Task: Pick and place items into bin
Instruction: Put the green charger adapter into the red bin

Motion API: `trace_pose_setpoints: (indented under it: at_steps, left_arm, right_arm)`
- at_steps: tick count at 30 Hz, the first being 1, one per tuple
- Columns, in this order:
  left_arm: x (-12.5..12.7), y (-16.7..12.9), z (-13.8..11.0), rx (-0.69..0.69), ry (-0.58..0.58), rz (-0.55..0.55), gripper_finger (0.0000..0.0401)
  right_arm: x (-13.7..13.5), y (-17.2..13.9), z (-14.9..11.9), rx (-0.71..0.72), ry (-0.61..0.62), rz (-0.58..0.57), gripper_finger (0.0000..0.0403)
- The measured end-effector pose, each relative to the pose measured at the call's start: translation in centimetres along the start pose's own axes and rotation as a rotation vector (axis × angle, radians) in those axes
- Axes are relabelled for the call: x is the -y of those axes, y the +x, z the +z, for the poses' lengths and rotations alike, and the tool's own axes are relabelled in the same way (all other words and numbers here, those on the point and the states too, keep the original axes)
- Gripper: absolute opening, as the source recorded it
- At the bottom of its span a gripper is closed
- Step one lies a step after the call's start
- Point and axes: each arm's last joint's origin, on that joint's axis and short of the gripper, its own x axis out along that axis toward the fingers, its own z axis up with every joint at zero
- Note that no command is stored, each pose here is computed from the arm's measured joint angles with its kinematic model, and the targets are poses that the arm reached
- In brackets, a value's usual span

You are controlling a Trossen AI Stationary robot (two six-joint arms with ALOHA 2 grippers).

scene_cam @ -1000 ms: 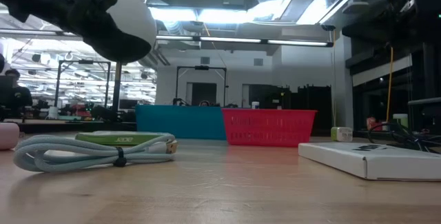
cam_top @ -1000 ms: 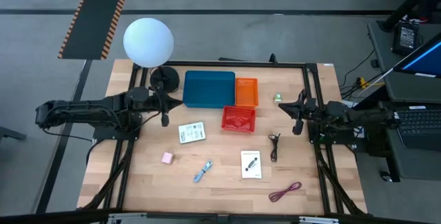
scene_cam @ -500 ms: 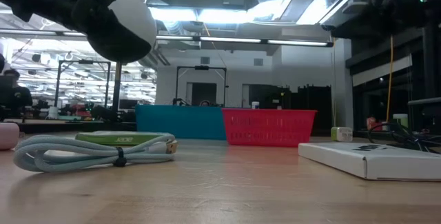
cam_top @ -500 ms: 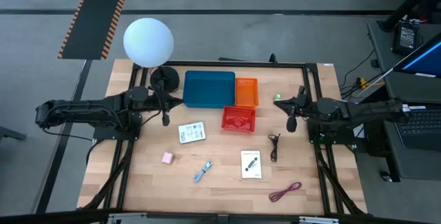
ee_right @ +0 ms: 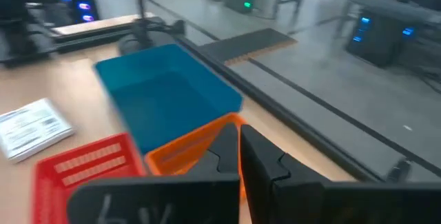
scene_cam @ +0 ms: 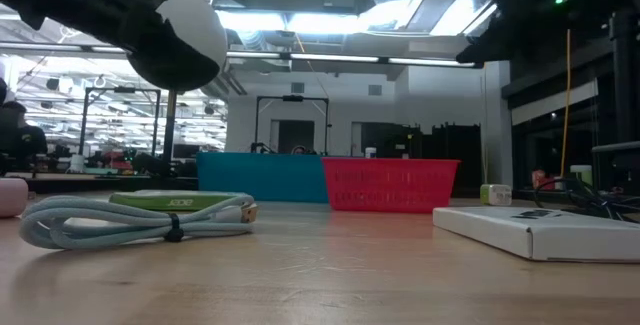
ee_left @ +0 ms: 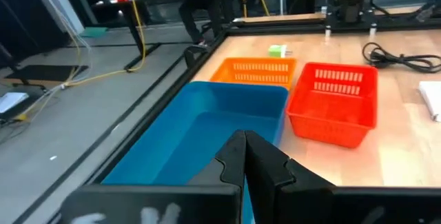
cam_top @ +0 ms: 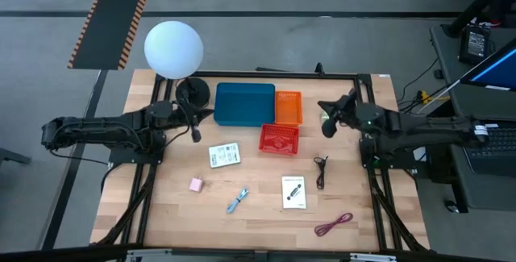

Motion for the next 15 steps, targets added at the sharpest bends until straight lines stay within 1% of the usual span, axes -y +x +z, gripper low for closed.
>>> trace_pose_setpoints:
  at_steps: [4, 7, 11, 15]
  left_arm:
    - [-0.1, 0.0, 0.2, 0.019, -0.002, 0.014, 0.0003]
    - [-0.1, 0.0, 0.3, 0.025, -0.004, 0.014, 0.0003]
    - [-0.1, 0.0, 0.3, 0.025, -0.004, 0.014, 0.0003]
    - [-0.1, 0.0, 0.3, 0.025, -0.004, 0.016, 0.0003]
  right_arm:
    - [0.8, 1.0, 0.6, -0.044, 0.016, -0.063, 0.0]
    - [1.1, 1.8, 0.7, -0.098, 0.069, -0.079, 0.0]
    - [1.0, 2.6, 0.7, -0.196, 0.089, -0.088, 0.0]
    - [0.7, 3.2, 1.0, -0.31, 0.105, -0.121, 0.0]
